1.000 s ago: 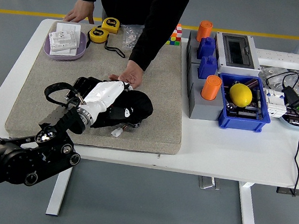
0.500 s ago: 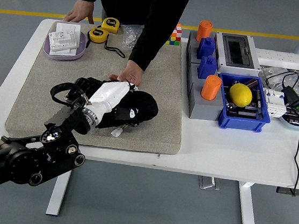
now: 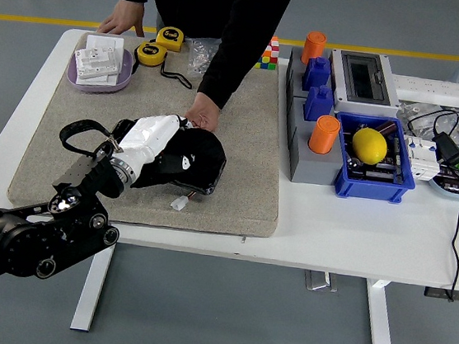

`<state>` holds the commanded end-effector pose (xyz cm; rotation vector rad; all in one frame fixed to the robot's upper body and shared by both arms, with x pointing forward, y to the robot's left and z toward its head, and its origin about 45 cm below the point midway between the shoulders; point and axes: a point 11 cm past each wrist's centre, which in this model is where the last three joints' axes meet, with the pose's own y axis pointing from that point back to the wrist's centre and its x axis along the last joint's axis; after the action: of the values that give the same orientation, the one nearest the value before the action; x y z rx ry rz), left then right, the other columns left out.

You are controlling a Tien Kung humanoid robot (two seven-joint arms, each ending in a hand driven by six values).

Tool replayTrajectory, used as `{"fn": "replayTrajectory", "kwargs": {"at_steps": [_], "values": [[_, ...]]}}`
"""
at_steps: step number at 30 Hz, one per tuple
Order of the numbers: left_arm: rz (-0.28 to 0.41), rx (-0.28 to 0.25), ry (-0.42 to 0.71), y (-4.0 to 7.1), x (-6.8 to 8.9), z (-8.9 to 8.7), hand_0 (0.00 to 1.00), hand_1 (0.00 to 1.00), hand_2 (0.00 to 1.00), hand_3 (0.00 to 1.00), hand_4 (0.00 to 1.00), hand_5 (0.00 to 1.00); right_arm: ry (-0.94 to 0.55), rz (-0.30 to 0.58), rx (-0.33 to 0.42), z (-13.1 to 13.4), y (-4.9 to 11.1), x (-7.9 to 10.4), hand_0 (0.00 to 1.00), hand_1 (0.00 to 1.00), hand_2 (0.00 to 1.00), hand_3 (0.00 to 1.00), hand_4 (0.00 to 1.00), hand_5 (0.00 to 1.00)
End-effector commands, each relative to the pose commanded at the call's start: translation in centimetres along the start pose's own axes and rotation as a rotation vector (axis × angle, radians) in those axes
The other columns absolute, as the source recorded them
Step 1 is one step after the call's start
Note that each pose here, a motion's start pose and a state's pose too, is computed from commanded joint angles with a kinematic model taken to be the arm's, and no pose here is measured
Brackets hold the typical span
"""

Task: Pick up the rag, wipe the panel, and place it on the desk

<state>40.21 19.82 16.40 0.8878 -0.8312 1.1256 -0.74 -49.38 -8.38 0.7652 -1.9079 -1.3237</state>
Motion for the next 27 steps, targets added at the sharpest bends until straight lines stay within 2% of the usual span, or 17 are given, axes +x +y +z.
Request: {"fn": "replayTrajectory", "kwargs": {"at_steps": [7,16,27], "values": [[0.020,0.036,-0.006,0.0,0.9,-1.5,0.313,0.168,0.525,0.431,0.041,0.002,-0.005,0.002,-0.003,0.1,0.0,0.1,0.740,0.686,0.700,0.617,0.998,0.548],[0.045,0.098,-0.019,0.3,2.0,-4.4,0.311,0.168,0.523,0.432,0.042,0.002,-0.008,0.001,-0.003,0.2,0.0,0.1,0.740,0.686,0.699,0.617,0.998,0.548],[0.089,0.154,-0.028,0.6,3.6,-6.6,0.295,0.167,0.522,0.432,0.044,0.002,-0.010,-0.002,-0.005,0.3,0.0,0.0,0.739,0.685,0.700,0.617,0.998,0.547]]}}
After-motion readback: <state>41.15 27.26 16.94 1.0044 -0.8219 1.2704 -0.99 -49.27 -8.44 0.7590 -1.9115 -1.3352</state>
